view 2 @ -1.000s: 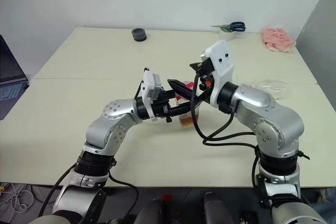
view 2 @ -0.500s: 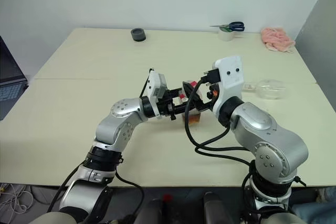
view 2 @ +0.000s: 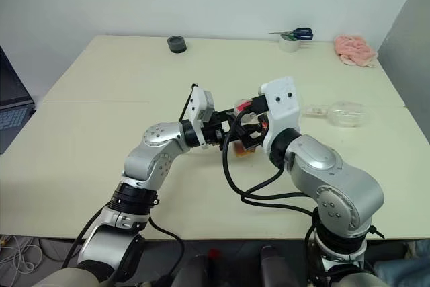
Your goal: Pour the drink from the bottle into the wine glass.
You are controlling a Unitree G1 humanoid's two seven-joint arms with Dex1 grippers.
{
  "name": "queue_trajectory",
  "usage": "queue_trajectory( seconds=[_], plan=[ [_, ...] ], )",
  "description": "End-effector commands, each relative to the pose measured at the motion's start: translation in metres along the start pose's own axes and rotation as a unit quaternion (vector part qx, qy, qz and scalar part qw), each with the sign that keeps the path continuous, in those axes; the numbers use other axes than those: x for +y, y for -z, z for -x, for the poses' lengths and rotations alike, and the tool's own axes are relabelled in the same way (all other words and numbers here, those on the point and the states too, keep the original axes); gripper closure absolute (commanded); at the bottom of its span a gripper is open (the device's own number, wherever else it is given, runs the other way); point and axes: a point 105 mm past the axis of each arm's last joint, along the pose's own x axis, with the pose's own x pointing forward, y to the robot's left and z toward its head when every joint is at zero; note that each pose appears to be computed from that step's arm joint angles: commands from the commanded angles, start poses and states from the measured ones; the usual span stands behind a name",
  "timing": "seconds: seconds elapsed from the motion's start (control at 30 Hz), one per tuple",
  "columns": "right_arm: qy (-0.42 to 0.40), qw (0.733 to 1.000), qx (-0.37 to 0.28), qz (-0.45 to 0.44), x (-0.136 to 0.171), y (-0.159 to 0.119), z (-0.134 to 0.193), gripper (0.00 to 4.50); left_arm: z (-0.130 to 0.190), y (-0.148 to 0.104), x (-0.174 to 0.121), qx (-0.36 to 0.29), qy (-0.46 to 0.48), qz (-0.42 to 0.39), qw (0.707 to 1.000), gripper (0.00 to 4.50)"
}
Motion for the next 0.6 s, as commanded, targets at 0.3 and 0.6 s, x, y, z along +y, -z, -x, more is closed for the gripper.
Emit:
queue_trajectory(
  seconds=[0.3, 0.6],
  plan=[
    [0.009, 1.000, -0.022, 0.002, -0.003, -0.007, -0.002, 2.64, -0.004, -0.016, -0.005, -0.023, 0.010, -0.022, 0.999, 2.34],
    [-0.376, 0.926, 0.004, -0.001, 0.036, 0.008, 0.037, 2.64, -0.009, -0.022, -0.013, -0.029, 0.038, -0.012, 0.999, 2.34]
  ],
)
